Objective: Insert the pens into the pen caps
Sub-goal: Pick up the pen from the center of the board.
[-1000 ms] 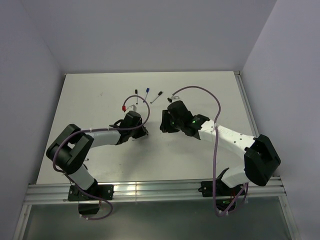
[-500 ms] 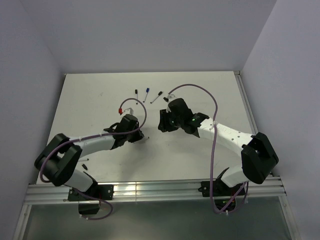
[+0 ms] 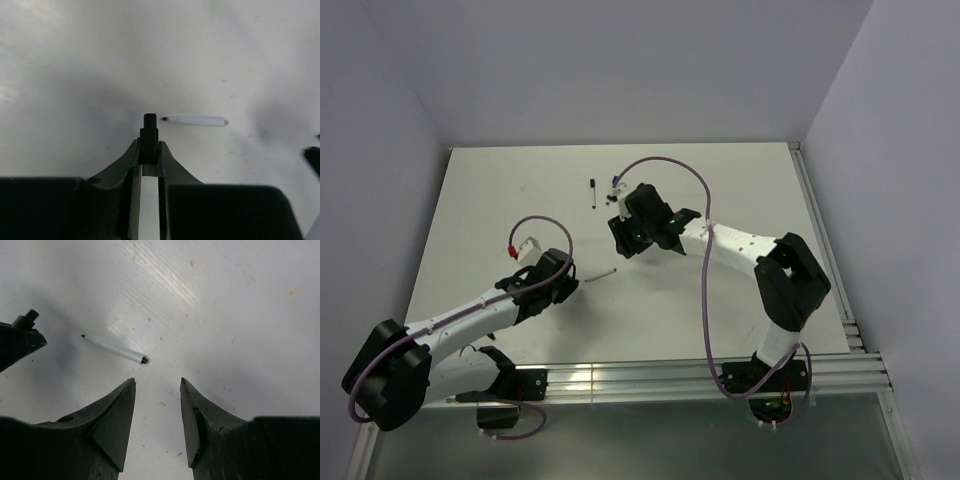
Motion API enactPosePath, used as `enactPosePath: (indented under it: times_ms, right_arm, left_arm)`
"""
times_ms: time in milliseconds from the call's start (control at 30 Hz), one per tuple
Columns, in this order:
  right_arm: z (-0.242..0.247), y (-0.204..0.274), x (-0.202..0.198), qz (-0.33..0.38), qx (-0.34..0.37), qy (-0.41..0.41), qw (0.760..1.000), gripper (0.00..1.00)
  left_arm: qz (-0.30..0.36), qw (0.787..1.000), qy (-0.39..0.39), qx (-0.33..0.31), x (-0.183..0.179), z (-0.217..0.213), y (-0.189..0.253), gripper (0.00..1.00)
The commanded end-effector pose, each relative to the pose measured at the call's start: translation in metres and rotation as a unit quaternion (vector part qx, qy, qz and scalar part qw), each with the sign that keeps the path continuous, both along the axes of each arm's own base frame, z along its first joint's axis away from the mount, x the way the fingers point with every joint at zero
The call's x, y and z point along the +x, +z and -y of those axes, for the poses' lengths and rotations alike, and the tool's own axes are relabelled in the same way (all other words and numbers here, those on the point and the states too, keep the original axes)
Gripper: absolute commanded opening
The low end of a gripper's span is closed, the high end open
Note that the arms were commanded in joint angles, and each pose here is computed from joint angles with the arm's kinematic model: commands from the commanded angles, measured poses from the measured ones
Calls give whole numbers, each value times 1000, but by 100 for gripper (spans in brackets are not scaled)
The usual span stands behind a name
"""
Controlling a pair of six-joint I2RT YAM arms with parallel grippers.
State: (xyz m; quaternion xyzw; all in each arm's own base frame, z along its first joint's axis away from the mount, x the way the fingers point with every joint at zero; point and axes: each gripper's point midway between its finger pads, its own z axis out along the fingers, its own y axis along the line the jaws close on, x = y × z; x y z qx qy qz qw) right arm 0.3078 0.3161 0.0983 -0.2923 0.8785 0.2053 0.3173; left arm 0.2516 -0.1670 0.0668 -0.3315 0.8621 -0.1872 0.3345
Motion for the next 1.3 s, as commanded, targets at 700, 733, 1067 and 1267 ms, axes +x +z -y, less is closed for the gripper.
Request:
enactPosePath:
  times_ms: [700,733,1067,1267]
  right_arm:
    - [-71,-43,-18,-10,-24,204,979,56]
    - [-71,-45,-20,-11,-25,205,978,56]
    - [-74,-62,-29,-22,-41,206,977,56]
    - [-71,-73,-33,-26,-57,203,977,56]
  left_arm:
    - [-46,996,72,-26,-29,-21,-22,0]
    - [-42,996,71,-29,-28,-21,-20,0]
    - [-39,997,58,-33,-26,-16,-19,0]
    - [-32,997,57,-34,-25,-16,-15,0]
